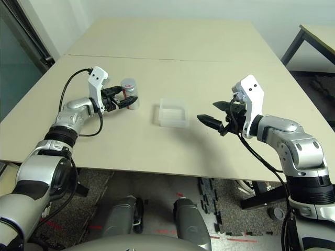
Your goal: Pour the medicine from the bottle into the box.
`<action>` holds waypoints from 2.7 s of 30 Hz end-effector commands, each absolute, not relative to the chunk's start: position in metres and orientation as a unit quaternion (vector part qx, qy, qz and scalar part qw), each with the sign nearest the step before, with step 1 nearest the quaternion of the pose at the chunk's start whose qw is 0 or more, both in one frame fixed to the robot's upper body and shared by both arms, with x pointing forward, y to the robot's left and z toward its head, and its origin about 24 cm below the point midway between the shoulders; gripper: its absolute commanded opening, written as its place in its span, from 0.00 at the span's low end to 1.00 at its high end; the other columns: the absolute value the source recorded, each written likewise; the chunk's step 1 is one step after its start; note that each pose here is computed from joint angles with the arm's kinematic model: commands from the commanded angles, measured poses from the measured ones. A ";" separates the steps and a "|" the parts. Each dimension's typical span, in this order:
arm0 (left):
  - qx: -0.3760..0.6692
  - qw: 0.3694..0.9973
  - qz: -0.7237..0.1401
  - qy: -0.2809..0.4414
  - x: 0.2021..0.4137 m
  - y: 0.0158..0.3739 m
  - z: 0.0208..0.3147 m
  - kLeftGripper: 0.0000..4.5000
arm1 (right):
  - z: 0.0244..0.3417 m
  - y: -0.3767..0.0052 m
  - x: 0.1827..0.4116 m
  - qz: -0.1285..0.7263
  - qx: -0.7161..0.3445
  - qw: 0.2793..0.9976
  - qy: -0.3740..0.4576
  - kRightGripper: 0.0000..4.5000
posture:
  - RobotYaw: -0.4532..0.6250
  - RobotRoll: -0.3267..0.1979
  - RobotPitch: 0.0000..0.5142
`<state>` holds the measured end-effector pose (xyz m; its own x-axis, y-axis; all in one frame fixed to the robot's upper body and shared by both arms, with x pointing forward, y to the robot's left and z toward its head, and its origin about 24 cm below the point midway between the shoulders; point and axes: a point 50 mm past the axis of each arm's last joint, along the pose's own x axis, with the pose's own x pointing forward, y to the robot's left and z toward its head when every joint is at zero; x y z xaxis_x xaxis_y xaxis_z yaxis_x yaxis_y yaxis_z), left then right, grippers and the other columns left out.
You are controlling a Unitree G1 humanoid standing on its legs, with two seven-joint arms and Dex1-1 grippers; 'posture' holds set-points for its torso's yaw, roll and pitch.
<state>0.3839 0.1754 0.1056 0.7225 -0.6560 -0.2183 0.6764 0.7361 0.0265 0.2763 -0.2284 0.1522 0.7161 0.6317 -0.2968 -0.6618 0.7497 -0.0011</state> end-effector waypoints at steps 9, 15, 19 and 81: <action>0.069 0.932 -0.342 0.099 0.389 0.167 0.102 1.00 | 0.156 -0.228 0.277 0.346 -0.048 0.928 0.129 1.00 | 0.34 0.62 0.12; 0.069 0.937 -0.330 0.093 0.391 0.163 0.101 1.00 | 0.154 -0.228 0.276 0.342 -0.044 0.930 0.129 1.00 | 0.34 0.62 0.12; 0.065 0.939 -0.323 0.101 0.390 0.161 0.095 0.85 | 0.155 -0.226 0.277 0.344 -0.042 0.929 0.127 1.00 | 0.34 0.62 0.13; 0.128 0.722 -0.678 0.059 0.344 0.102 0.193 0.55 | 0.233 -0.105 0.302 0.578 -0.066 0.813 0.026 1.00 | 0.45 0.62 0.12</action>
